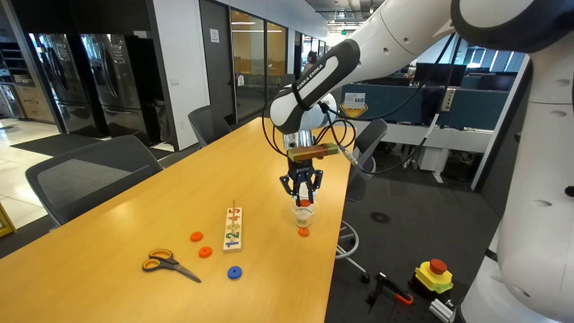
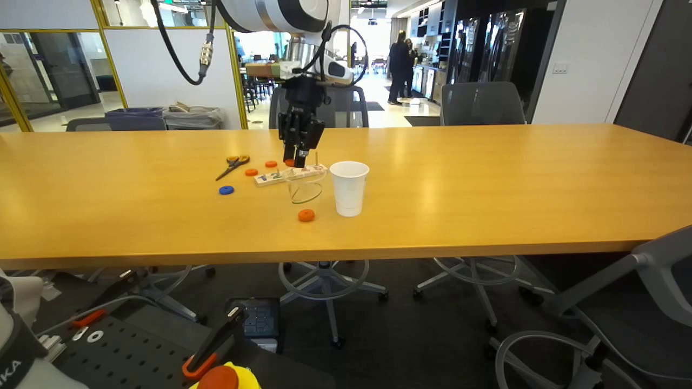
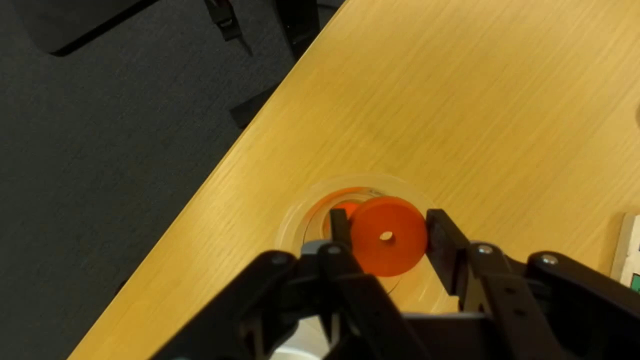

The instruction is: Put the orange rings on the clear cup

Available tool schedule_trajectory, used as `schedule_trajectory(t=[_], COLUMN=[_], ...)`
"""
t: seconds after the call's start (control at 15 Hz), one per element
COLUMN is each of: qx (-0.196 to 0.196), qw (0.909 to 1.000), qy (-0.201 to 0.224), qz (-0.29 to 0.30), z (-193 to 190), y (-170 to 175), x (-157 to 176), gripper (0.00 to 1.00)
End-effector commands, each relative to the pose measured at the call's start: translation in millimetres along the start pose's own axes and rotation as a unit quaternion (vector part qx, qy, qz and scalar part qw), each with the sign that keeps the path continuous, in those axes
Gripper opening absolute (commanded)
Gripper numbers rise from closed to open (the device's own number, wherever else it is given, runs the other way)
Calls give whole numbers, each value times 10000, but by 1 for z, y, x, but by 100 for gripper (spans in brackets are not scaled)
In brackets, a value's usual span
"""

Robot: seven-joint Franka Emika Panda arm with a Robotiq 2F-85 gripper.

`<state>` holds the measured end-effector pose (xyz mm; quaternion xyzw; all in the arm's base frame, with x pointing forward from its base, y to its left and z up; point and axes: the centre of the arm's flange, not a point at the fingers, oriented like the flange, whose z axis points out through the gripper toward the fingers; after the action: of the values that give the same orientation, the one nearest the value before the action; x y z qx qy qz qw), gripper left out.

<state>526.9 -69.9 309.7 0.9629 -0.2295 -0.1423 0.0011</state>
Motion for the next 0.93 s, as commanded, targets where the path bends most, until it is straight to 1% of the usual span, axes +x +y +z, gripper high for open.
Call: schedule_trajectory(t=[0.0, 0.07, 0.2, 0.33, 0.4, 0.6, 0.73, 0.8, 0.87], qx=[76, 78, 100, 116, 132, 169, 196, 171, 157], qw=[9997, 9996, 9992, 9988, 9985, 9977, 9973, 9972, 9968], qy=[98, 110, 192, 316, 404, 631, 714, 722, 747], qz=[210, 257, 340, 368, 351, 184, 12, -123, -217], z=[1, 2, 0, -5, -9, -16, -16, -11, -8], y=[1, 0, 0, -3, -5, -22, -45, -65, -77], x=[-1, 0, 2, -1, -5, -18, -29, -35, -40], gripper=[56, 69, 81, 97, 100, 100, 100, 100, 100])
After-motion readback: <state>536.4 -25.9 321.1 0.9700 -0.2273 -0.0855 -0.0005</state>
